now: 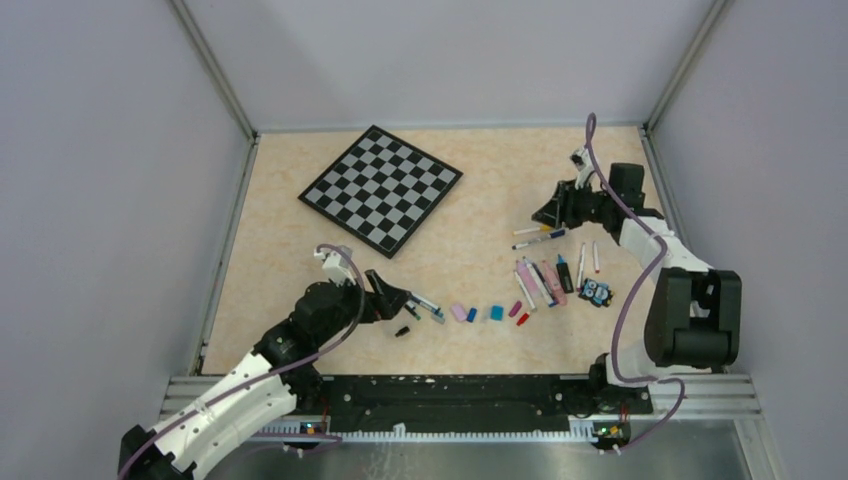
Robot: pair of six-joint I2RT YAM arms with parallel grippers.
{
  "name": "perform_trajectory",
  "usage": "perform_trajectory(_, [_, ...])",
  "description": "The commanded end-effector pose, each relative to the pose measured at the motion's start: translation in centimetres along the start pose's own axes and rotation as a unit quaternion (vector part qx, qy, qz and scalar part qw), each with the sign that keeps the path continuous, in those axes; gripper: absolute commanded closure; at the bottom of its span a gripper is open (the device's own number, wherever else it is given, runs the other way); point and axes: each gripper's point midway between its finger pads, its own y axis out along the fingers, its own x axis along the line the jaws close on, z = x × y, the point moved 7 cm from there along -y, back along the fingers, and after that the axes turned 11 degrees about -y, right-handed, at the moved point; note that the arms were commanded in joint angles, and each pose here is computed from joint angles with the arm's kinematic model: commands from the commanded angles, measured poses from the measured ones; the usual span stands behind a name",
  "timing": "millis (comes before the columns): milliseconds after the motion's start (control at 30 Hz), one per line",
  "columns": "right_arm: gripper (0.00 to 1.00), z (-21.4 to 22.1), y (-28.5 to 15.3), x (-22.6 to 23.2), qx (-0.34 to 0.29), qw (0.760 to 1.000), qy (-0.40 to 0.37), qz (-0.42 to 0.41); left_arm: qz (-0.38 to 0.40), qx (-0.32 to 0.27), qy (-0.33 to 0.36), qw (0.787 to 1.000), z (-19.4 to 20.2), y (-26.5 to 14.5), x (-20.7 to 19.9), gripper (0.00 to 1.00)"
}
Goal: Open the pen caps
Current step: Pick up the pen from the center of the board.
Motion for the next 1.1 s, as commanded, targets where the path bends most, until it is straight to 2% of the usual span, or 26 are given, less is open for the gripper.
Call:
perform_trajectory(0, [0.54,0.0,0.8,-2.0,-0.009,0.992,0.083,0.096,0.024,-0.021,-0.007,0.999,-0.2,0.1,0.0,0.01])
perform_trajectory(133, [0.54,0.9,0.7,-4.5,0.007,0.962,0.142,0.235,0.025,-0.023,-0.018,0.999,0.3,0.1,0.6,0.01])
perform_trajectory(200, [0.54,1.4,1.0,-4.9,0.019,0.955,0.148,0.256,0.026,-0.026,-0.022,0.999,0.3,0.1,0.7,0.01])
perform_trajectory(367, [0.57,2.2,2.8,-4.1,0.053,0.960,0.128,0.243,0.020,-0.024,-0.022,0.999,0.4,0.3,0.9,0.01])
perform_trajectory(500, [0.71,2.8,3.8,-4.0,0.083,0.952,0.121,0.268,0.016,-0.022,-0.027,0.999,0.5,0.3,1.0,0.01])
perform_trajectory(600, [0.75,3.2,4.7,-3.5,0.095,0.954,0.124,0.256,0.021,-0.021,-0.031,0.999,0.5,0.3,0.8,0.01])
perform_trajectory(733, [0.74,3.4,5.6,-3.0,0.102,0.955,0.120,0.250,0.022,-0.021,-0.033,0.999,0.5,0.3,0.8,0.01])
perform_trajectory(933, [0.66,3.8,6.7,-3.1,0.113,0.953,0.139,0.244,0.020,-0.021,-0.036,0.999,0.5,0.4,0.8,0.01])
perform_trajectory(1067, [0.65,4.0,7.3,-3.3,0.116,0.951,0.151,0.244,0.022,-0.022,-0.037,0.999,0.4,0.4,0.6,0.01])
